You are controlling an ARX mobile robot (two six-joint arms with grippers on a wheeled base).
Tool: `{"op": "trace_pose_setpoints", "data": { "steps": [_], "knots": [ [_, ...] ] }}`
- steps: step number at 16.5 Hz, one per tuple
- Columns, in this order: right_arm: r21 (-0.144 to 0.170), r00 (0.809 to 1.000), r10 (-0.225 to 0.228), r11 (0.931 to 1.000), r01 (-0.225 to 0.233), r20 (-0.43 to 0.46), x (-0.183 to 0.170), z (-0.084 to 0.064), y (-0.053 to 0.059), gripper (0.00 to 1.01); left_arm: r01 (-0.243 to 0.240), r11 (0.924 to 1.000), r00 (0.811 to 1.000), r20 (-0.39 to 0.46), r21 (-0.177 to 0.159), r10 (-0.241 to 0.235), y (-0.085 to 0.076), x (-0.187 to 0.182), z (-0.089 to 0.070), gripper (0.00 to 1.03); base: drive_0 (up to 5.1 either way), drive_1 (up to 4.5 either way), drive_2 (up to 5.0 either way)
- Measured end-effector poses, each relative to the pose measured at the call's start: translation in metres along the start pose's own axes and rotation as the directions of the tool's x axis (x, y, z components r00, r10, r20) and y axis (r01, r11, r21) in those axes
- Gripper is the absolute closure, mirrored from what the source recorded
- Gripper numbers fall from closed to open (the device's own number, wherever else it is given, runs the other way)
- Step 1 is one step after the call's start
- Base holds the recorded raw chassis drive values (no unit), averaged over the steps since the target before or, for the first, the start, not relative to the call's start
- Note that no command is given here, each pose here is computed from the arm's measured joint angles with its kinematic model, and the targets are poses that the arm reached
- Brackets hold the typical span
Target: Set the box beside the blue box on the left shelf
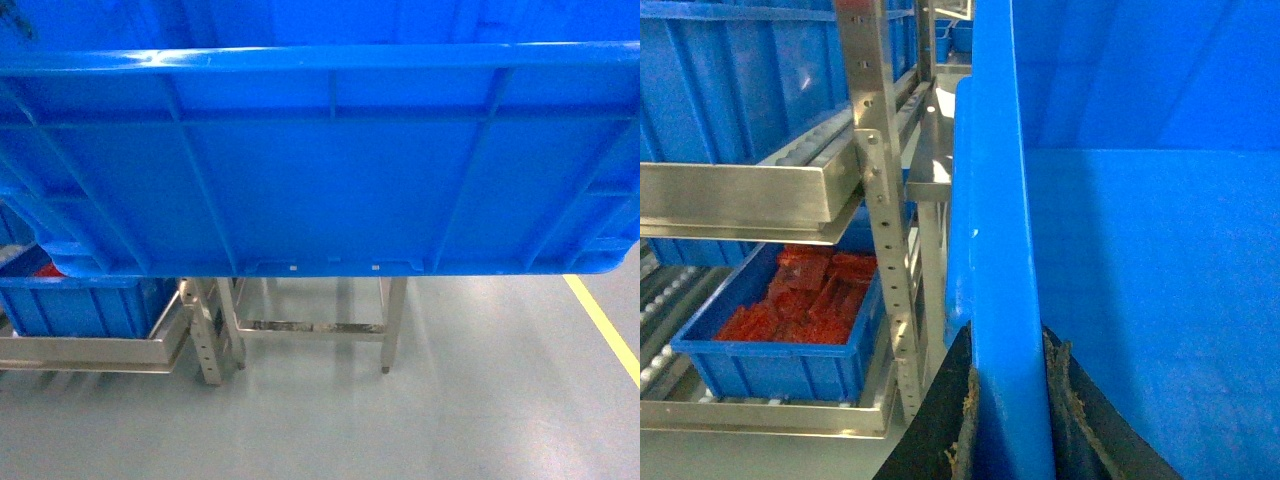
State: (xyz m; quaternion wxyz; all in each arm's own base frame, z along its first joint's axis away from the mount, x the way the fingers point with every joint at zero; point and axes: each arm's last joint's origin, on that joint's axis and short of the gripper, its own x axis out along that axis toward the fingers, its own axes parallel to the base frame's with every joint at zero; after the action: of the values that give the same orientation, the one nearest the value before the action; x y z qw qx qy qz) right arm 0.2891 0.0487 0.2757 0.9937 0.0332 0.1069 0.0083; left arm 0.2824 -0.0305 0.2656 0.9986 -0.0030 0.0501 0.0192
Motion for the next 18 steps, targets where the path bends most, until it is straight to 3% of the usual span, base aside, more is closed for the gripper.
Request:
{"op": "trace_pose_setpoints", "data": {
  "steps": [18],
  "knots": [
    [-0.002,1.000,0.000,1.0000,0.000,0.000,0.0001,-0.0001,0.0000,0.92,0.000,1.0000,1.000,0.005,-0.001,0.000,0.0002,0.0000,0.0005,0.92,-4.7,1.03,3.7]
  ]
}}
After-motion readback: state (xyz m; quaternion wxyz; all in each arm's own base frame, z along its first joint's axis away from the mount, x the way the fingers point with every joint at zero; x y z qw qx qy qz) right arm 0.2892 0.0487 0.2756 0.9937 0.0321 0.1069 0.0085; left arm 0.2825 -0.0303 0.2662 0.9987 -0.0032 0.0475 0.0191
